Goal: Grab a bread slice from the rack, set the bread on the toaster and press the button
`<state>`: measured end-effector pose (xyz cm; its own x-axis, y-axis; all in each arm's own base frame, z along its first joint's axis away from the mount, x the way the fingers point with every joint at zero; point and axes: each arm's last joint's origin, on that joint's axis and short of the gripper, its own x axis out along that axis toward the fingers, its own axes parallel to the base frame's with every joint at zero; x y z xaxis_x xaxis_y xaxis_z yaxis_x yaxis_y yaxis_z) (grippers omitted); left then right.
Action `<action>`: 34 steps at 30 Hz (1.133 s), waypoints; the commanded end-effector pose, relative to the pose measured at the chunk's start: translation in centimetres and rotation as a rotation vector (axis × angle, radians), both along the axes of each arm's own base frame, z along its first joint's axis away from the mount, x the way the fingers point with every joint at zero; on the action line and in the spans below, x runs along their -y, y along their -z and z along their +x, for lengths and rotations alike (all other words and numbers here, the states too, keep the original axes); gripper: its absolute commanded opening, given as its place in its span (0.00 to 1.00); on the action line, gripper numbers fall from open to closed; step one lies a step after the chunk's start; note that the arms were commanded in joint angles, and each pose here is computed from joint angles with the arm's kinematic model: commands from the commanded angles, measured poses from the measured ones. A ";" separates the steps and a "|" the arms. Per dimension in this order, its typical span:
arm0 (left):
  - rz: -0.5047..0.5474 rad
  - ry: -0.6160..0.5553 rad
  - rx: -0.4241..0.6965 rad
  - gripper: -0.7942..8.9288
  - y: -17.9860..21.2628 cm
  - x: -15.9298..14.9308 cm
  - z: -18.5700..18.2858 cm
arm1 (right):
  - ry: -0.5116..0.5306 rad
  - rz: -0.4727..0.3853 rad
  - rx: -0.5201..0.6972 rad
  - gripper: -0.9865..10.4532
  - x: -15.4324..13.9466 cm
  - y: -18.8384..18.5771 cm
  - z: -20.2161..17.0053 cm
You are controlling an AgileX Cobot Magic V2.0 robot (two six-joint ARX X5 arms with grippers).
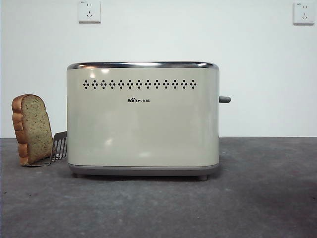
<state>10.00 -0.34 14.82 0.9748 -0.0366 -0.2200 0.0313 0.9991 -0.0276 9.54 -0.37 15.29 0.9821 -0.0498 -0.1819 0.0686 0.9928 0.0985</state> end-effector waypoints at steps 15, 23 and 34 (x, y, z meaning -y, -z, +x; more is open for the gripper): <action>-0.039 -0.005 0.031 0.08 -7.9 0.0 1.2 | 0.000 0.106 0.201 0.08 -0.1 -8.6 -1.3; -0.122 0.062 -0.084 0.08 -12.7 0.4 3.2 | -0.119 0.113 0.041 0.08 -0.4 -14.0 0.0; -0.264 0.285 -0.407 0.08 -15.8 1.2 6.8 | -0.291 0.232 -0.362 0.08 -0.9 -16.7 2.9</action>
<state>16.50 -1.56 30.55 0.7652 -0.3762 -0.5225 0.2296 0.9176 -0.3245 12.31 0.52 31.98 0.8288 0.2912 -0.4777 -0.1297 0.9306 0.3423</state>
